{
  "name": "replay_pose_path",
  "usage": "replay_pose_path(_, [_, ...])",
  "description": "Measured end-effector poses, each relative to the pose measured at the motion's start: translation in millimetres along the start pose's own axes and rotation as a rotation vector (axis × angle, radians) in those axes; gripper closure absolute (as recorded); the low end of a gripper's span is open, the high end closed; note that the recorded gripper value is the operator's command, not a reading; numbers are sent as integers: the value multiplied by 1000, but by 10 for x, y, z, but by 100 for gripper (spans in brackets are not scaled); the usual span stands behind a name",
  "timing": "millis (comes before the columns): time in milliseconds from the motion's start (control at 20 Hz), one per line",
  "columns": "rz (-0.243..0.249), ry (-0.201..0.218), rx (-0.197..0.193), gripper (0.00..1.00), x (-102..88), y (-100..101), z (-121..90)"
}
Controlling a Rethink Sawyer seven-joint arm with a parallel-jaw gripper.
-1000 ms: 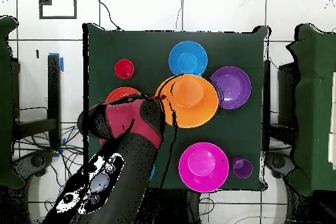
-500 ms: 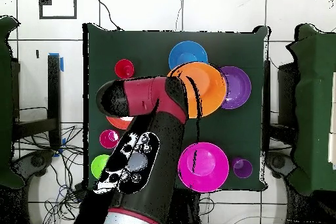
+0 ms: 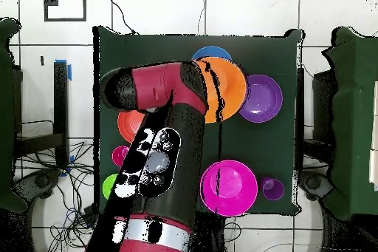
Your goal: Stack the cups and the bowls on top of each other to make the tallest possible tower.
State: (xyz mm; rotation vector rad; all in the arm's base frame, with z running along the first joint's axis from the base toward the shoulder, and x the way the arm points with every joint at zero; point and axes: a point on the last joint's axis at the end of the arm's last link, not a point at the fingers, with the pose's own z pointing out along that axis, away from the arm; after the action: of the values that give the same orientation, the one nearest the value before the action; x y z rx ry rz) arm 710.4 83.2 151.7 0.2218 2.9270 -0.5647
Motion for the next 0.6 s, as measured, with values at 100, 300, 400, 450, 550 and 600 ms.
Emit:
replay_pose_path(100, [-5,17,-4,100,-93,90,-63])
replay_pose_path(300, [-12,9,-16,100,-259,223,-93])
replay_pose_path(400, [-13,0,-25,100,-322,270,-88])
replay_pose_path(450, [-13,-5,-28,100,-347,286,-85])
replay_pose_path(550, [-12,-13,-40,100,-417,329,-68])
replay_pose_path(600, [-11,-17,-45,100,-452,346,-45])
